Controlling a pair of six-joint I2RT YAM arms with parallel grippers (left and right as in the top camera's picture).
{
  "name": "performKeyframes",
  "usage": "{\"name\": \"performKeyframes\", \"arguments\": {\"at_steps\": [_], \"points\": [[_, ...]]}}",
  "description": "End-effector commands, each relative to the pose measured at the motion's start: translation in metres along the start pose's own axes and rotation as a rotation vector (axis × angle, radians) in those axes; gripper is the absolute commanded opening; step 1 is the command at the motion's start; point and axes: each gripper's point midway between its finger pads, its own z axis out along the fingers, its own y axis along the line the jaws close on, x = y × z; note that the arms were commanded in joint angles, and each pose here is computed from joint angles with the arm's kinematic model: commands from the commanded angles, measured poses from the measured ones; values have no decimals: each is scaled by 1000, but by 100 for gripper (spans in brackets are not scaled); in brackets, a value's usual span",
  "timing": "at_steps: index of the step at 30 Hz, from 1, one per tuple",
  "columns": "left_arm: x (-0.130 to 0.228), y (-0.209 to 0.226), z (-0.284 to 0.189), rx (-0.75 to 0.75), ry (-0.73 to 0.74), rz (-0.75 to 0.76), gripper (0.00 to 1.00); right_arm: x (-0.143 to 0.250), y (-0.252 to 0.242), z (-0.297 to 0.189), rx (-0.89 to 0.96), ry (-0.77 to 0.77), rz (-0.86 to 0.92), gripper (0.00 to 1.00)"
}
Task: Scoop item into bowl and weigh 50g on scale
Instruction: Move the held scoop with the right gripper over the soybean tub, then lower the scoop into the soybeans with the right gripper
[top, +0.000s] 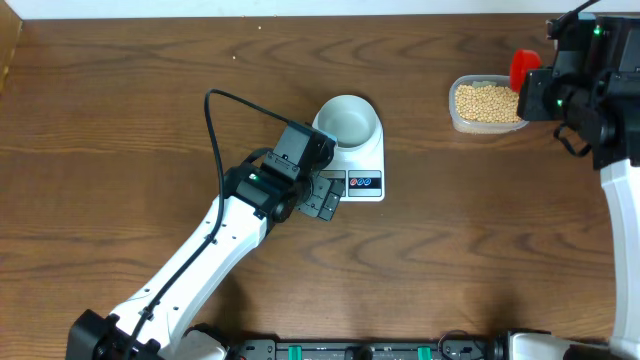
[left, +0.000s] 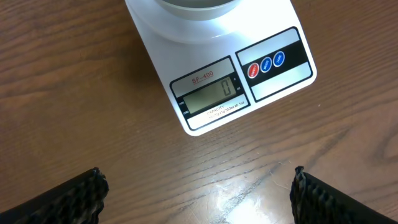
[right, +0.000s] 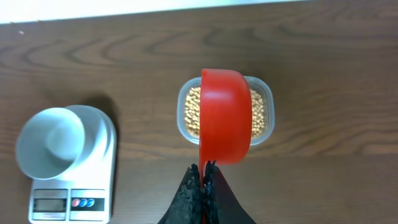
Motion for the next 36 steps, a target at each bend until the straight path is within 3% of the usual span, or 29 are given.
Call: {"name": "performKeyframes", "arguments": {"at_steps": [1, 28, 36], "points": [[4, 2, 4, -5, 17, -7, 96, 0, -8, 14, 34, 28, -44, 1], [4, 2, 4, -5, 17, -7, 96, 21, -38, 121, 98, 175, -11, 1], [4, 2, 4, -5, 17, -7, 96, 54, -53, 163, 152, 300, -20, 1]]}}
